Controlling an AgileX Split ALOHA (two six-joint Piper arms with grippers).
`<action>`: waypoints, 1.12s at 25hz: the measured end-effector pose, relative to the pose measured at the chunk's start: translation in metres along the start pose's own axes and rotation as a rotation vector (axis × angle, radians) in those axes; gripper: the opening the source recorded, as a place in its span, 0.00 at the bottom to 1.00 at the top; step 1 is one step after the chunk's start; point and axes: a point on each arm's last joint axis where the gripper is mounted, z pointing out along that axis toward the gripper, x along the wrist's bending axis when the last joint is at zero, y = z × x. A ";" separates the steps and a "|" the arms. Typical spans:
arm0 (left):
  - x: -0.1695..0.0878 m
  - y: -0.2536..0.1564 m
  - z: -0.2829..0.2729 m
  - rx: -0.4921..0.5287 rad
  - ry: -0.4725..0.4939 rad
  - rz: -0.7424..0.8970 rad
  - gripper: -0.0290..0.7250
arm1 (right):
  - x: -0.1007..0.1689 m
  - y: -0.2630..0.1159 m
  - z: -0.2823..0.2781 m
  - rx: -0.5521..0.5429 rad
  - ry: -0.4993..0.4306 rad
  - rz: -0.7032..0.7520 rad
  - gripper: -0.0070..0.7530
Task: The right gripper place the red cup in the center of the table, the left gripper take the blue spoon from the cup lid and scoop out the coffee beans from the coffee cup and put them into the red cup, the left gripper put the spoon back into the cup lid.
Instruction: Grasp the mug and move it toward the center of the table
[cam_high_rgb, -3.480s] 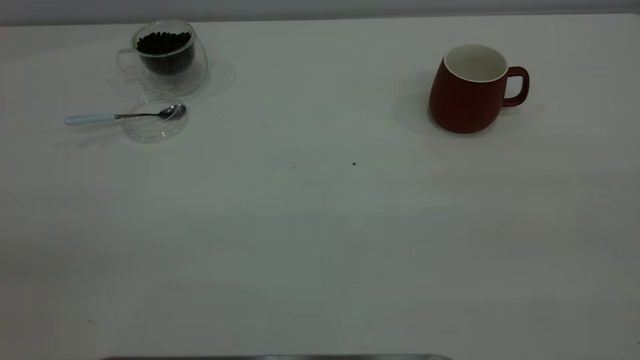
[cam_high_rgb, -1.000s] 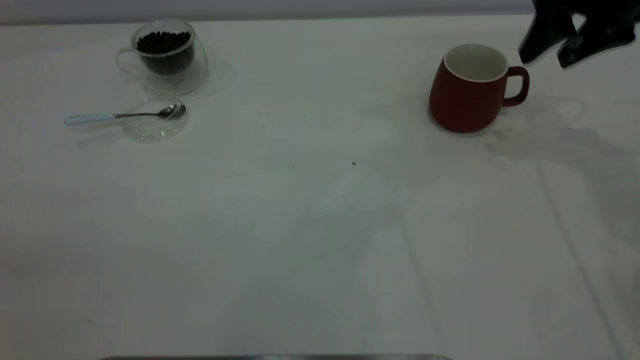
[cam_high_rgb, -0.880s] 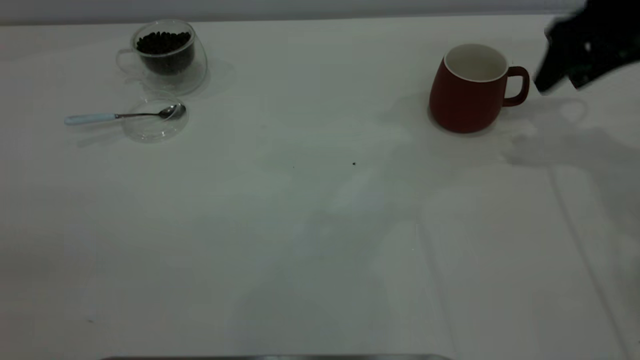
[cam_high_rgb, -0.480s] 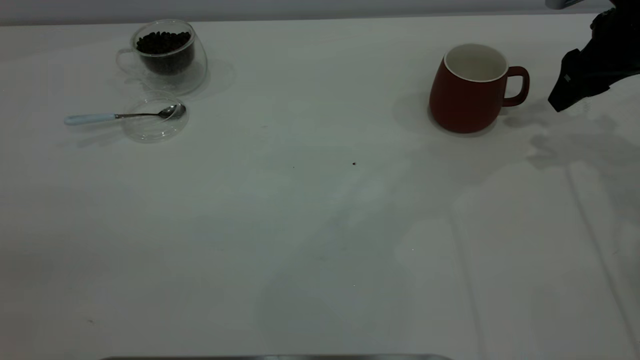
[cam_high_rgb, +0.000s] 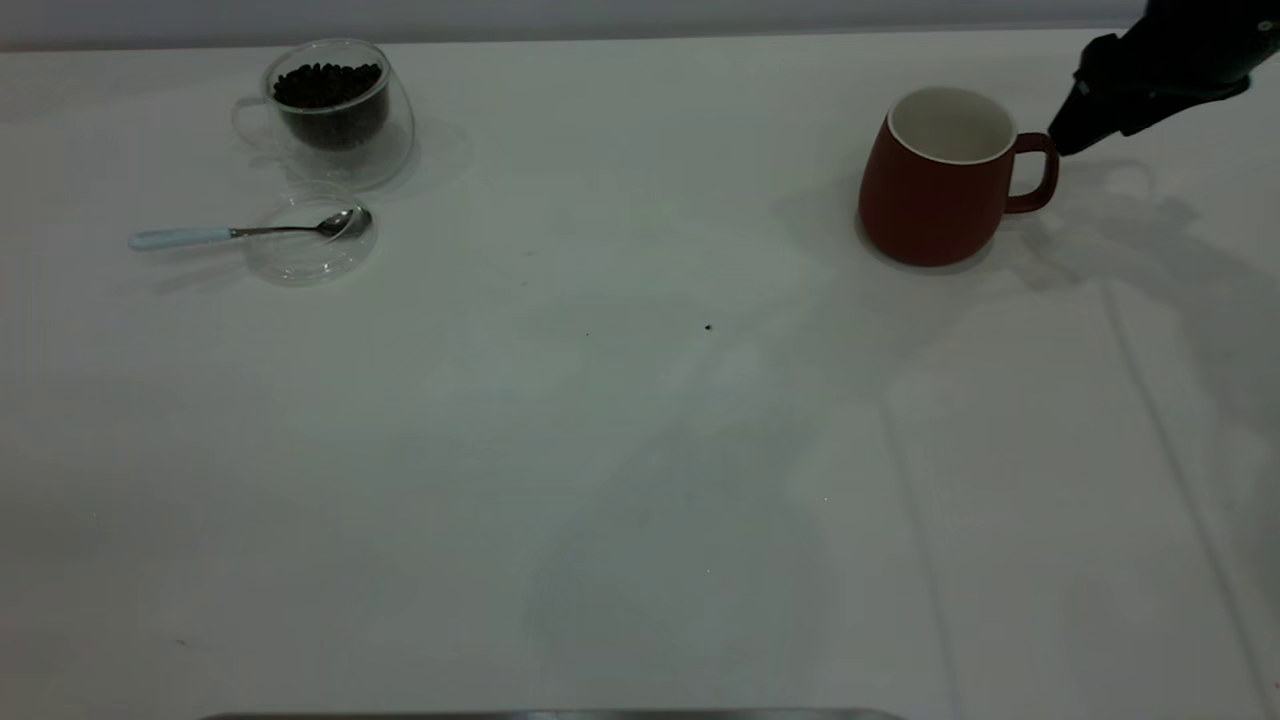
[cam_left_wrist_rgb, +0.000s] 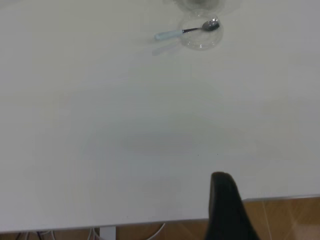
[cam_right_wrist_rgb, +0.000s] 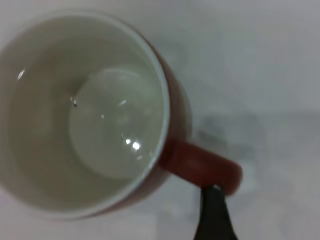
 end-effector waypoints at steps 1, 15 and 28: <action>0.000 0.000 0.000 0.000 0.000 0.000 0.70 | 0.001 0.000 0.002 -0.002 0.004 0.006 0.74; 0.000 0.000 0.000 0.000 0.000 0.000 0.70 | 0.012 -0.002 0.020 -0.005 0.044 0.106 0.73; 0.000 0.000 0.000 -0.001 0.000 0.002 0.70 | 0.062 0.001 0.036 0.040 0.137 0.020 0.73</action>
